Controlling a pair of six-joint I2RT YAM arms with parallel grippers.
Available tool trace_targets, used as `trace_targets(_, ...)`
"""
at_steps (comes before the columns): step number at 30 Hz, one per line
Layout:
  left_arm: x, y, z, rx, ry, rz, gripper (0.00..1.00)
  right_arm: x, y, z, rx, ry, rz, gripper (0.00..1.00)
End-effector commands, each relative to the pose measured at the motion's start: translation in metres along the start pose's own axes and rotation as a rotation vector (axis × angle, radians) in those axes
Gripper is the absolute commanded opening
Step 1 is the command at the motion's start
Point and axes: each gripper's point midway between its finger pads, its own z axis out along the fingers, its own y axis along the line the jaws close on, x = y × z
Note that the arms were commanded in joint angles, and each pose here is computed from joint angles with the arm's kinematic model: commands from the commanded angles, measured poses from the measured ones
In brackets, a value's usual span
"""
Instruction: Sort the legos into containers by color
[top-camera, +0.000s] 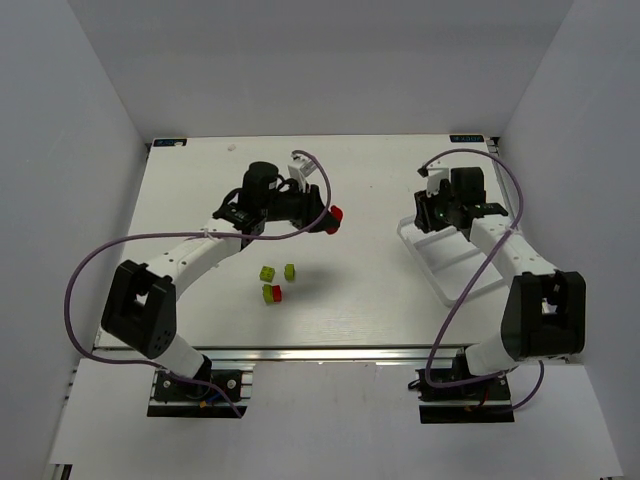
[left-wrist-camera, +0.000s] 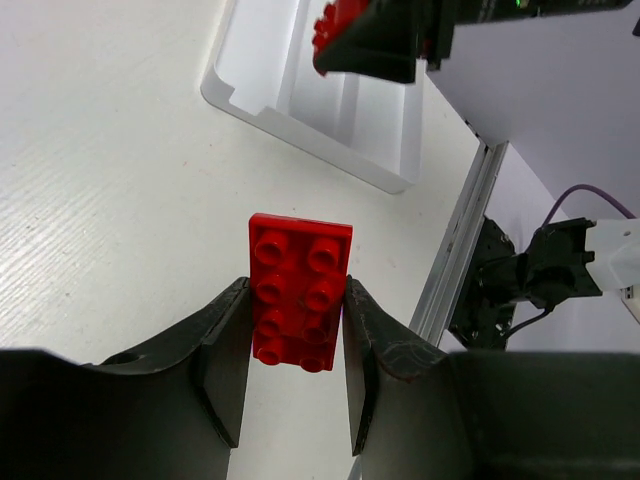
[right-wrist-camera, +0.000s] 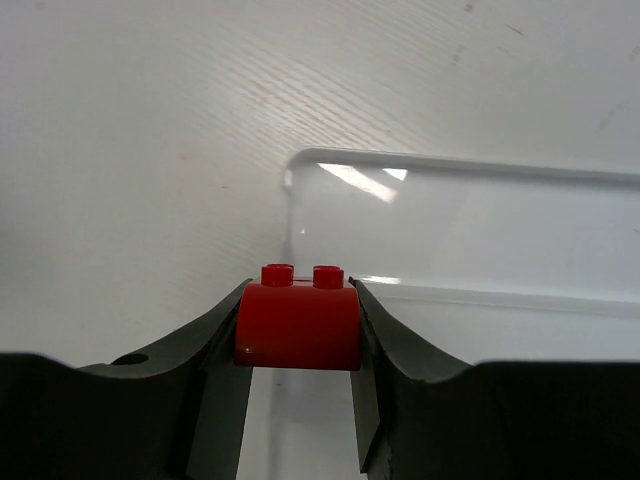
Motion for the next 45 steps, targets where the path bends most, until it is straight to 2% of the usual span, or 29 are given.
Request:
trace_targets(1, 0.002, -0.010, 0.012, 0.020, 0.008, 0.026, 0.00, -0.013, -0.047, 0.013, 0.201, -0.003, 0.021, 0.00)
trace_targets(2, 0.001, -0.008, 0.013, 0.012, 0.005, 0.026, 0.00, -0.024, -0.053, 0.015, 0.223, -0.016, 0.029, 0.00)
trace_targets(7, 0.000, -0.012, 0.032, 0.004, 0.014, 0.043, 0.00, -0.009, -0.069, 0.038, 0.246, 0.082, 0.074, 0.00)
trace_targets(9, -0.004, -0.018, 0.042, 0.009, 0.012, 0.055, 0.00, -0.011, -0.070, 0.041, 0.235, 0.092, 0.077, 0.15)
trace_targets(10, 0.000, -0.011, 0.049, 0.002, 0.027, 0.041, 0.00, -0.007, -0.069, 0.045, 0.219, 0.107, 0.083, 0.31)
trace_targets(12, -0.008, -0.021, 0.063, 0.030, 0.008, 0.054, 0.00, -0.003, -0.067, 0.045, 0.200, 0.130, 0.096, 0.41)
trace_targets(13, -0.010, -0.018, 0.069, 0.031, 0.002, 0.051, 0.00, -0.003, -0.068, 0.044, 0.192, 0.128, 0.104, 0.54)
trace_targets(16, -0.007, -0.025, 0.096, 0.061, 0.012, 0.037, 0.00, -0.005, -0.070, 0.038, 0.175, 0.114, 0.131, 0.71)
trace_targets(17, 0.002, -0.019, 0.108, 0.058, 0.034, 0.022, 0.00, -0.005, -0.072, 0.034, 0.171, 0.110, 0.143, 0.74)
trace_targets(18, -0.008, -0.025, 0.116, 0.071, 0.017, 0.026, 0.00, -0.011, -0.068, 0.028, 0.153, 0.091, 0.152, 0.75)
trace_targets(19, 0.003, -0.022, 0.131, 0.076, 0.038, 0.014, 0.00, -0.011, -0.075, 0.022, 0.160, 0.077, 0.175, 0.75)
trace_targets(20, -0.008, -0.025, 0.136, 0.085, 0.014, 0.001, 0.01, -0.014, -0.075, 0.017, 0.154, 0.062, 0.185, 0.75)
trace_targets(21, -0.008, -0.030, 0.145, 0.106, 0.000, 0.003, 0.01, -0.022, -0.071, 0.007, 0.142, 0.024, 0.208, 0.70)
trace_targets(22, -0.007, -0.034, 0.153, 0.121, -0.005, -0.017, 0.02, -0.022, -0.087, -0.007, 0.173, -0.008, 0.258, 0.65)
trace_targets(23, 0.003, -0.023, 0.165, 0.110, 0.007, -0.042, 0.02, -0.040, -0.088, -0.026, 0.181, -0.095, 0.268, 0.54)
trace_targets(24, -0.008, -0.030, 0.174, 0.136, -0.030, -0.026, 0.03, -0.046, -0.087, -0.036, 0.181, -0.144, 0.333, 0.15)
trace_targets(25, -0.006, -0.034, 0.182, 0.149, -0.031, -0.040, 0.03, -0.033, -0.097, -0.049, 0.205, -0.172, 0.395, 0.00)
trace_targets(26, 0.003, -0.023, 0.195, 0.139, -0.018, -0.056, 0.03, -0.048, -0.092, -0.072, 0.208, -0.255, 0.397, 0.00)
trace_targets(29, -0.009, -0.029, 0.218, 0.160, -0.050, -0.044, 0.05, -0.058, -0.079, -0.109, 0.149, -0.373, 0.402, 0.00)
trace_targets(30, 0.002, -0.017, 0.230, 0.148, -0.034, -0.056, 0.05, -0.059, -0.074, -0.114, 0.134, -0.389, 0.394, 0.00)
trace_targets(31, -0.007, -0.027, 0.237, 0.169, -0.056, -0.040, 0.06, -0.057, -0.072, -0.121, 0.124, -0.403, 0.396, 0.00)
trace_targets(33, 0.005, -0.019, 0.253, 0.158, -0.041, -0.055, 0.08, -0.050, -0.059, -0.122, 0.068, -0.408, 0.399, 0.00)
trace_targets(35, -0.003, -0.016, 0.261, 0.148, -0.062, -0.054, 0.10, -0.043, -0.053, -0.120, 0.022, -0.417, 0.408, 0.00)
trace_targets(38, 0.003, -0.007, 0.274, 0.110, -0.067, -0.062, 0.22, -0.037, -0.050, -0.121, -0.017, -0.407, 0.420, 0.00)
trace_targets(40, 0.004, -0.001, 0.279, 0.094, -0.076, -0.069, 0.41, -0.037, -0.049, -0.123, -0.033, -0.417, 0.413, 0.03)
trace_targets(41, 0.008, -0.003, 0.282, 0.083, -0.070, -0.072, 0.50, -0.037, -0.045, -0.124, -0.058, -0.422, 0.404, 0.08)
trace_targets(43, 0.008, -0.001, 0.285, 0.081, -0.068, -0.077, 0.59, -0.035, -0.043, -0.124, -0.070, -0.422, 0.395, 0.12)
trace_targets(45, 0.003, -0.003, 0.286, 0.083, -0.076, -0.075, 0.67, -0.035, -0.034, -0.124, -0.117, -0.424, 0.361, 0.25)
